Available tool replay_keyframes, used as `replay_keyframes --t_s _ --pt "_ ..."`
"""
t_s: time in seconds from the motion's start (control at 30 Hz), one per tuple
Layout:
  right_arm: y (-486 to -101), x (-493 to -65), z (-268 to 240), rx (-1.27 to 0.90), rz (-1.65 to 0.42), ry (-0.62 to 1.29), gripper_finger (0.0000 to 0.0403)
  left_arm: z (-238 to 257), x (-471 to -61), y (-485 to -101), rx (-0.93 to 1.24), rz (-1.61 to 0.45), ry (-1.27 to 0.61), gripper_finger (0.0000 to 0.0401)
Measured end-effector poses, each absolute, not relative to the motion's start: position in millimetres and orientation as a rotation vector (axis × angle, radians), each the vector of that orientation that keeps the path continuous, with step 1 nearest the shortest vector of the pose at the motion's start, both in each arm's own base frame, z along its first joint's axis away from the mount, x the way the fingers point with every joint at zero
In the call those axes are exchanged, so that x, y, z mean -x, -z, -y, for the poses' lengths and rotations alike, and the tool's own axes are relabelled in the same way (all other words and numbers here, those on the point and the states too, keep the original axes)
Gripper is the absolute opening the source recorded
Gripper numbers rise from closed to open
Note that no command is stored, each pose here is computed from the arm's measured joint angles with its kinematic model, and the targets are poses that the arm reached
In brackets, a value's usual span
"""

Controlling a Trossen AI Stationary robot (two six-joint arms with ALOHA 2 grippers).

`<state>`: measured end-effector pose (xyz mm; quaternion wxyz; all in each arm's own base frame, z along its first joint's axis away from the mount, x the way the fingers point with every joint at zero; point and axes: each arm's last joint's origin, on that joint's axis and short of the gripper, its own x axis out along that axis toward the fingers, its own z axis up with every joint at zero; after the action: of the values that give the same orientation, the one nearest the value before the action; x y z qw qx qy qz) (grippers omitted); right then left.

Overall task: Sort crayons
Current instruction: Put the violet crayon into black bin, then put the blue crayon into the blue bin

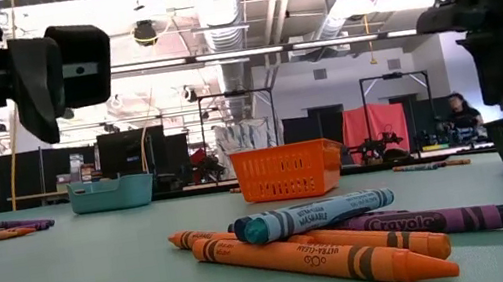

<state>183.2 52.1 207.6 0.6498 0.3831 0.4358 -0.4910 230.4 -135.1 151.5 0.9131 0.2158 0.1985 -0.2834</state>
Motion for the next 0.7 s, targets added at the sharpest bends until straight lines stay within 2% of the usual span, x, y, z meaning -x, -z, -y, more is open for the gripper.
replay_keyframes --t_s 0.3,0.7 --pt "-207.7 -187.6 -44.9 -0.910 -0.960 1.135 0.0080 130.0 -221.8 -139.7 -0.486 -0.433 0.596 0.0155" --pt "-207.9 -188.5 -45.0 -0.935 -0.939 1.145 0.0084 125.3 -212.8 -130.7 -0.480 -0.411 0.611 0.0155"
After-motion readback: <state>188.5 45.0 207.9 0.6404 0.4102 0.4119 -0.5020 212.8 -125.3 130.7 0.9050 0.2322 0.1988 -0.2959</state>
